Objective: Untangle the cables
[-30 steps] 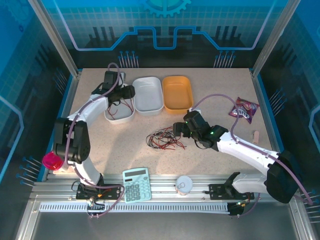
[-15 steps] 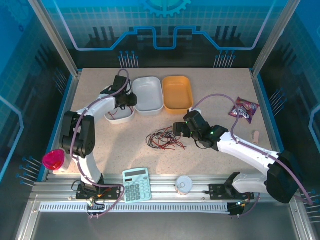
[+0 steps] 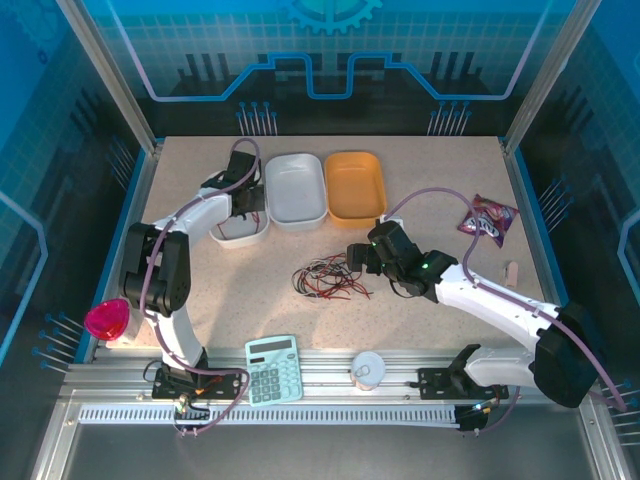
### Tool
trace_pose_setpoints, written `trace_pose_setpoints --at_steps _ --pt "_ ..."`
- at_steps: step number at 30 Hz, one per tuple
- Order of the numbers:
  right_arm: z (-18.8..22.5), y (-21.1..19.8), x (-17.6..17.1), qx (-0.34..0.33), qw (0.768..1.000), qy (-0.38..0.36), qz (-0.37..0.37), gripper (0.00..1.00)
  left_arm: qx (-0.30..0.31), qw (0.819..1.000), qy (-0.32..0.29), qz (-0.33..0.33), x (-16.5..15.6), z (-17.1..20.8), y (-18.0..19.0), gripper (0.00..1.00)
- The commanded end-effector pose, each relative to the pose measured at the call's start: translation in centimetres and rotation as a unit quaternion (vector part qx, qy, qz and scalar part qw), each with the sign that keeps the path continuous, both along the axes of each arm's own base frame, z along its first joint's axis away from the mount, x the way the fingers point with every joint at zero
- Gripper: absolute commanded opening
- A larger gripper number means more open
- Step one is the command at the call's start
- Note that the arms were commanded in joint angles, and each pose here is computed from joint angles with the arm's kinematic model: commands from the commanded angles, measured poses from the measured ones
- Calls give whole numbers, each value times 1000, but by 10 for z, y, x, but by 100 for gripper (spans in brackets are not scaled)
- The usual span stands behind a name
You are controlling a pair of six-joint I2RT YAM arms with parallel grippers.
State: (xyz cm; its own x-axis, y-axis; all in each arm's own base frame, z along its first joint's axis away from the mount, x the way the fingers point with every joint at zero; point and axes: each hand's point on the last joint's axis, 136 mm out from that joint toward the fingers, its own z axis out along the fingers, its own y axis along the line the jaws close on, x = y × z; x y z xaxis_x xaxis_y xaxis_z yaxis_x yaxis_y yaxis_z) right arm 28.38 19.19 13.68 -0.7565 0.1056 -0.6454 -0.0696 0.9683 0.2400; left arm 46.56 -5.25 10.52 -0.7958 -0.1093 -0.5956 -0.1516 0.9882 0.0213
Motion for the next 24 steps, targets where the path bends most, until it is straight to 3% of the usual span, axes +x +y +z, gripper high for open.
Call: trace_pose_setpoints --at_steps 1,13,24 --pt "3 -8 5 0 1000 -7 -23 100 55 998 -7 22 9 9 17 0" --pt "24 -7 1 12 999 -46 -3 100 56 998 12 39 28 -25 12 0" --pt "31 -14 2 -24 999 -41 -6 100 26 998 -17 50 5 16 -1 45"
